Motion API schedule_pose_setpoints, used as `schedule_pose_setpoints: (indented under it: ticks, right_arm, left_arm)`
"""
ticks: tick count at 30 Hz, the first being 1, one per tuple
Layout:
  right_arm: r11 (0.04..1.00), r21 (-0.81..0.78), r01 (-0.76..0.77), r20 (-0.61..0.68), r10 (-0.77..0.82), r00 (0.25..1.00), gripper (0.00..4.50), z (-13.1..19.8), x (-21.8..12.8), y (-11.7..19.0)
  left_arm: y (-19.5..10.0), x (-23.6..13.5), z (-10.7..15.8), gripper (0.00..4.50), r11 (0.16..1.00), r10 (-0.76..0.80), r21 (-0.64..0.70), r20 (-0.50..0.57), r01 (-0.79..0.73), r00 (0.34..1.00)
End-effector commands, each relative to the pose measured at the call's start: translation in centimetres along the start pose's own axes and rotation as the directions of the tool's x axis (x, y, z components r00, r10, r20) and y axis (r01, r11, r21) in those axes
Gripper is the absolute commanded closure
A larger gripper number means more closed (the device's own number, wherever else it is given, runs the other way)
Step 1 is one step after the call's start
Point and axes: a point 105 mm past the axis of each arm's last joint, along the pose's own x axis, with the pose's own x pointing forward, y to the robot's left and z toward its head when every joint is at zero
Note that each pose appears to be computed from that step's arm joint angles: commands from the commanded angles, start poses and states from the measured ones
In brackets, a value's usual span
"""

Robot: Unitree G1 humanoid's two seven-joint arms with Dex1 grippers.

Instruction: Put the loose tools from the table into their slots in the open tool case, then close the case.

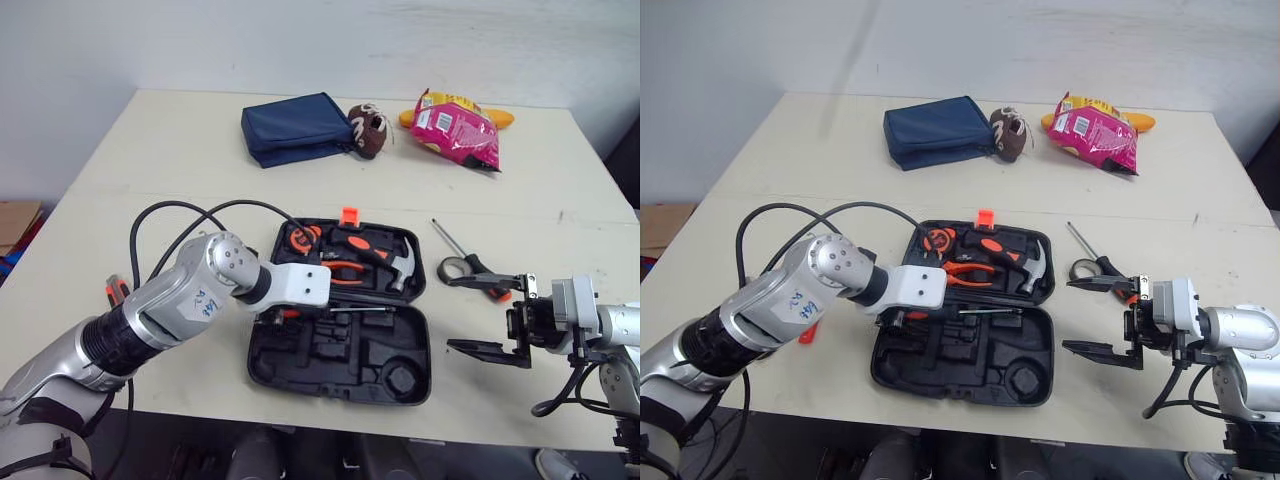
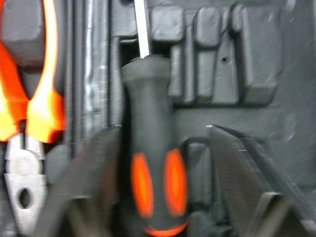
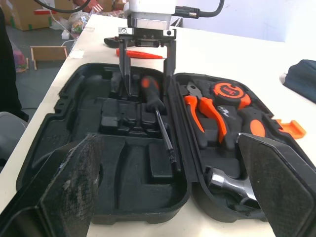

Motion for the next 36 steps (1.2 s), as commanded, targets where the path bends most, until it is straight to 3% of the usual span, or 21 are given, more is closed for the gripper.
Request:
schedule_pose_setpoints:
  ticks: [1, 7, 10, 12, 14, 15, 18, 27, 36]
  right_arm:
    - [1.000, -0.019, -0.004, 0.007, 0.004, 1.000, 0.00, 0.6, -0.3, 0.0]
    - [1.000, -0.007, -0.001, 0.006, 0.001, 1.000, 0.00, 0.1, -0.7, 0.3]
    - [1.000, -0.002, 0.009, 0.009, -0.009, 1.000, 0.00, 0.1, -0.8, 0.5]
    - [1.000, -0.001, 0.010, 0.008, -0.010, 1.000, 0.00, 0.1, -0.8, 0.5]
    - [1.000, -0.002, 0.019, 0.008, -0.019, 1.000, 0.00, 0.1, -0.9, 0.6]
    - [1.000, -0.003, 0.026, 0.008, -0.026, 1.000, 0.00, 0.2, -0.9, 0.7]
    - [0.999, -0.007, 0.035, 0.010, -0.035, 0.999, 0.00, 0.4, -0.8, 0.8]
    - [0.999, -0.015, 0.046, 0.016, -0.046, 0.999, 0.00, 1.4, 0.5, 0.6]
    - [0.998, -0.008, 0.062, 0.011, -0.062, 0.998, 0.00, 0.7, 0.4, 0.0]
  left_arm:
    - [0.0, -1.9, 2.1, 1.61, 0.999, 0.024, 0.034, 0.077, -0.026, 0.997]
    - [-0.2, -2.7, 3.3, 1.61, 0.995, 0.063, 0.053, 0.291, -0.081, 0.955]
    - [0.5, -2.3, 2.1, 2.52, 0.988, 0.146, -0.007, 0.388, -0.155, 0.910]
    - [0.0, -2.3, 2.1, 3.36, 0.984, 0.135, 0.042, 0.449, -0.172, 0.883]
    - [0.1, -1.7, 1.5, 4.23, 0.982, 0.177, -0.030, 0.483, -0.186, 0.857]
    - [0.1, -1.2, 1.2, 4.43, 0.979, 0.201, -0.092, 0.496, -0.179, 0.845]
    - [0.1, -0.4, 0.7, 4.43, 0.970, 0.239, -0.169, 0.514, -0.176, 0.824]
    - [-0.2, 1.7, -1.1, 4.43, 0.957, 0.239, -0.257, 0.436, -0.135, 0.867]
    - [-1.3, 3.2, -0.6, 4.43, 0.980, 0.161, -0.173, 0.426, -0.095, 0.890]
